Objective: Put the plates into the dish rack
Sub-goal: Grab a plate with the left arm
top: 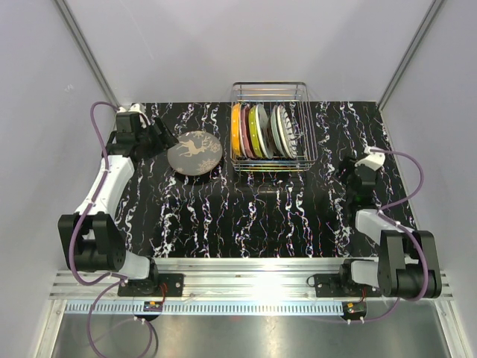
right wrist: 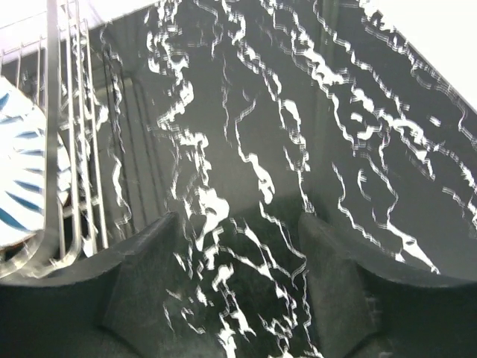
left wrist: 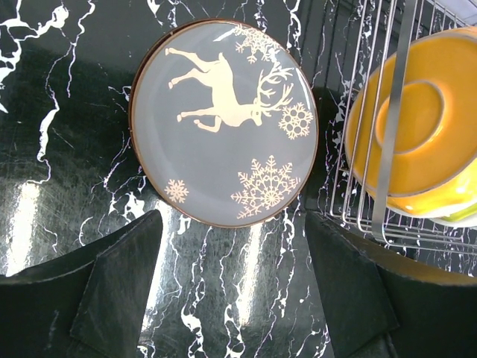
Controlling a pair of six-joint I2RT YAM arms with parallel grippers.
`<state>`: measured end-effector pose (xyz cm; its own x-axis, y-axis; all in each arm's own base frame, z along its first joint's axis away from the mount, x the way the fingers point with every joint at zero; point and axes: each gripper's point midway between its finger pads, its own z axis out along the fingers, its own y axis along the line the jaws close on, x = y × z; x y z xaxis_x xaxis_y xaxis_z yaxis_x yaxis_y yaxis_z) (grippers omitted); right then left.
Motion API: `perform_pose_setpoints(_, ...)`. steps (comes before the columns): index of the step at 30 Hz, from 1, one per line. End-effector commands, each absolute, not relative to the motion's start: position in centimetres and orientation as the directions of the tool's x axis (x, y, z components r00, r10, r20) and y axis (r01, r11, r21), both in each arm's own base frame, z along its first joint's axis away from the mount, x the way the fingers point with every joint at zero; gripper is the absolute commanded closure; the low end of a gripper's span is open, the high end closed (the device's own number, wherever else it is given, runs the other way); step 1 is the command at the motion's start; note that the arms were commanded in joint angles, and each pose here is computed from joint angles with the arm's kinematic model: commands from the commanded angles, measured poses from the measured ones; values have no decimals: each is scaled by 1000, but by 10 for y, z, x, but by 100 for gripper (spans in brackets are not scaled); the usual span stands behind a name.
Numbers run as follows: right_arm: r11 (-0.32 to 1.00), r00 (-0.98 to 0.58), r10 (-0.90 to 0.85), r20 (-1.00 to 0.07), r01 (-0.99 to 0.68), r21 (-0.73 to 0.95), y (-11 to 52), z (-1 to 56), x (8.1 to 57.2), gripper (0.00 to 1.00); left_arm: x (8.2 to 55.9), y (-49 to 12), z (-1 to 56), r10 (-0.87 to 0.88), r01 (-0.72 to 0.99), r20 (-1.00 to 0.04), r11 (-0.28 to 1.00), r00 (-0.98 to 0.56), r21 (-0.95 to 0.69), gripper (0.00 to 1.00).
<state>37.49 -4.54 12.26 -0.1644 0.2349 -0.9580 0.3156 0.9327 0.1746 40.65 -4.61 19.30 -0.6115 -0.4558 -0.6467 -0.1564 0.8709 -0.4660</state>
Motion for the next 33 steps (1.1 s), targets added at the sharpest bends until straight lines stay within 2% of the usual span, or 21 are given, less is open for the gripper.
perform_pose_setpoints(1, 955, -52, 190, -981, 241, 172, -40, 132, 375, 22, 407, -55, 221, -450, -83, -693, 866, -563, -494, 19)
perform_pose_setpoints(3, 959, -32, 130, -991, 259, 117, -46, 128, 371, 22, 407, -56, 223, -449, -75, -695, 864, -562, -498, 19)
perform_pose_setpoints(5, 956, 55, 122, -991, 263, 132, -48, 134, 372, 21, 406, -59, 225, -448, -66, -696, 862, -561, -502, 19)
perform_pose_setpoints(6, 967, -5, 107, -994, 232, 103, -42, 109, 374, 18, 405, -60, 226, -449, -60, -694, 860, -563, -507, 19)
perform_pose_setpoints(7, 972, 33, 106, -994, 209, 111, -38, 111, 378, 14, 405, -60, 227, -449, -58, -694, 859, -562, -509, 19)
perform_pose_setpoints(8, 973, 14, 92, -996, 211, 93, -37, 105, 377, 11, 405, -61, 226, -448, -58, -693, 859, -564, -509, 19)
perform_pose_setpoints(9, 972, 20, 99, -995, 212, 101, -37, 119, 381, 3, 406, -61, 228, -448, -56, -696, 859, -561, -509, 19)
perform_pose_setpoints(10, 959, -29, 112, -993, 266, 100, -46, 111, 382, 0, 405, -61, 227, -448, -55, -695, 859, -562, -509, 19)
perform_pose_setpoints(13, 958, -75, 110, -991, 273, 86, -46, 107, 400, 0, 405, -62, 228, -449, -50, -691, 856, -567, -515, 19)
perform_pose_setpoints(16, 955, -56, 117, -992, 280, 97, -48, 105, 395, 0, 405, -62, 227, -447, -50, -692, 857, -566, -513, 19)
perform_pose_setpoints(19, 956, -106, 124, -987, 280, 90, -47, 100, 400, 0, 405, -62, 229, -448, -50, -694, 857, -564, -512, 18)
perform_pose_setpoints(33, 954, -87, 123, -988, 284, 94, -48, 103, 399, 0, 404, -60, 242, -426, -18, -733, 870, -530, -493, 16)
